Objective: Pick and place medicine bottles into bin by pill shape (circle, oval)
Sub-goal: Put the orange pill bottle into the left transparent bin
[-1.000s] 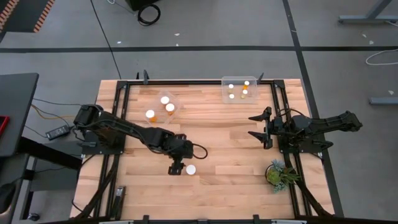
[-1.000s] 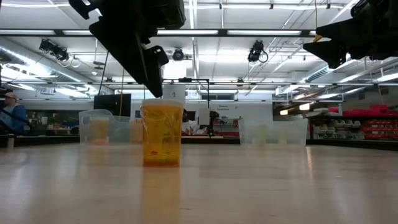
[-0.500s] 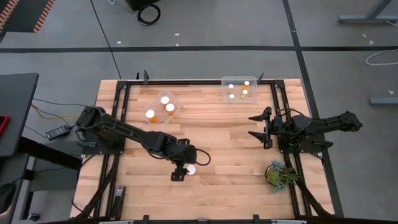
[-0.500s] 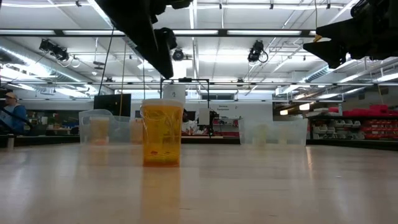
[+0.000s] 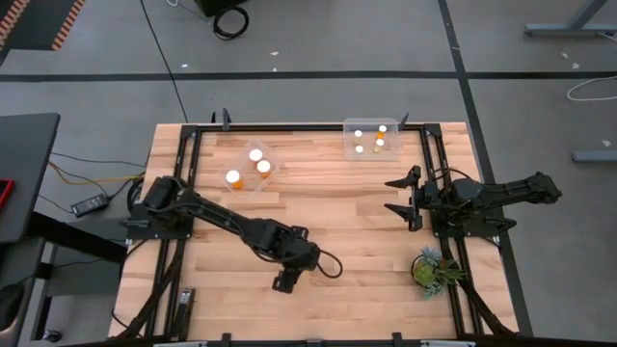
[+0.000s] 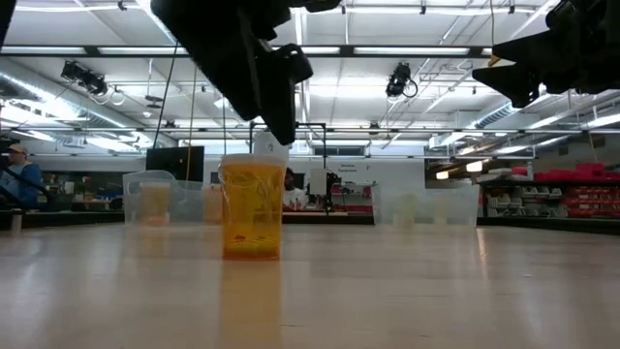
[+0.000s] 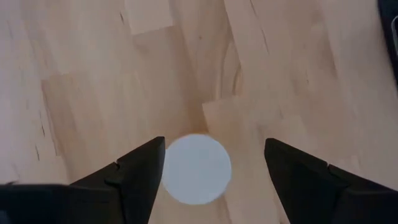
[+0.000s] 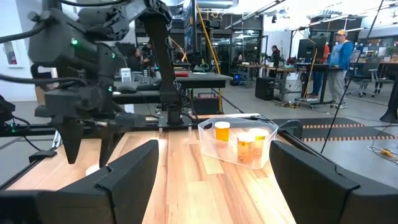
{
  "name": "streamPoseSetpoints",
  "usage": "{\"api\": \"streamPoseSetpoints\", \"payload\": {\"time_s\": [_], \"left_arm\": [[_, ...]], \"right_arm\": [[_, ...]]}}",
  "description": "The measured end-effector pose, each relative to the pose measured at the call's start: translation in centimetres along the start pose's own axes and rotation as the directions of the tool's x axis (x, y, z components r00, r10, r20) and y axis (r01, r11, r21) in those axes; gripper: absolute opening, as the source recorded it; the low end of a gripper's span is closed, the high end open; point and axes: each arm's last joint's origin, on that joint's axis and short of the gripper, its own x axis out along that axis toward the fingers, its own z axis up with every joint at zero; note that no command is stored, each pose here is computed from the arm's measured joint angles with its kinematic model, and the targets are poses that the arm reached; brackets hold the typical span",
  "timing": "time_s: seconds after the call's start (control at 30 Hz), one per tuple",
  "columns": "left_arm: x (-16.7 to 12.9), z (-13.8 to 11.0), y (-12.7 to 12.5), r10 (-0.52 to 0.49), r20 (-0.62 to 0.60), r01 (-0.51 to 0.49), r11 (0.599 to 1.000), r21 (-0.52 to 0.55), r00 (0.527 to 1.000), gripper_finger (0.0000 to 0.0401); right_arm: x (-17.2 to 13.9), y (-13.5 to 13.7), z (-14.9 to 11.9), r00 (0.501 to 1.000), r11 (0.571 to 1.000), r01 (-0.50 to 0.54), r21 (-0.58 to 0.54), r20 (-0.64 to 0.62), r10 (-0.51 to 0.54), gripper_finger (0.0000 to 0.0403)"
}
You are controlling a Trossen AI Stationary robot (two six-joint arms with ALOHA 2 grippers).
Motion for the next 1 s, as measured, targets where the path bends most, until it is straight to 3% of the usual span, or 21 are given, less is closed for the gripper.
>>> {"api": "streamPoseSetpoints", "payload": {"time_s": [0.3, 0.47, 0.77, 1.0], "left_arm": [[1.0, 0.2, -0.3, 0.014, -0.035, -0.009, 0.992, 0.126, 0.999, 0.0334], [1.4, 0.0, -0.4, 0.079, -0.051, -0.068, 0.977, 0.201, 0.996, 0.035], [2.4, -0.2, -0.6, 0.083, -0.078, -0.062, 0.969, 0.241, 0.993, 0.0332], [2.4, -0.4, -0.5, 0.085, -0.101, -0.059, 0.968, 0.242, 0.991, 0.029]], "right_arm": [[0.0, 0.0, -0.1, 1.0, 1.0, 0.0, -0.002, -0.007, 0.0, 0.0314], [0.0, 0.0, -0.1, 1.0, 1.0, -0.001, -0.004, -0.013, 0.001, 0.0314], [0.0, 0.0, -0.2, 1.0, 1.0, -0.001, -0.006, -0.022, 0.001, 0.0314], [0.0, 0.0, -0.4, 0.999, 1.0, -0.002, -0.01, -0.035, 0.001, 0.0314]]}}
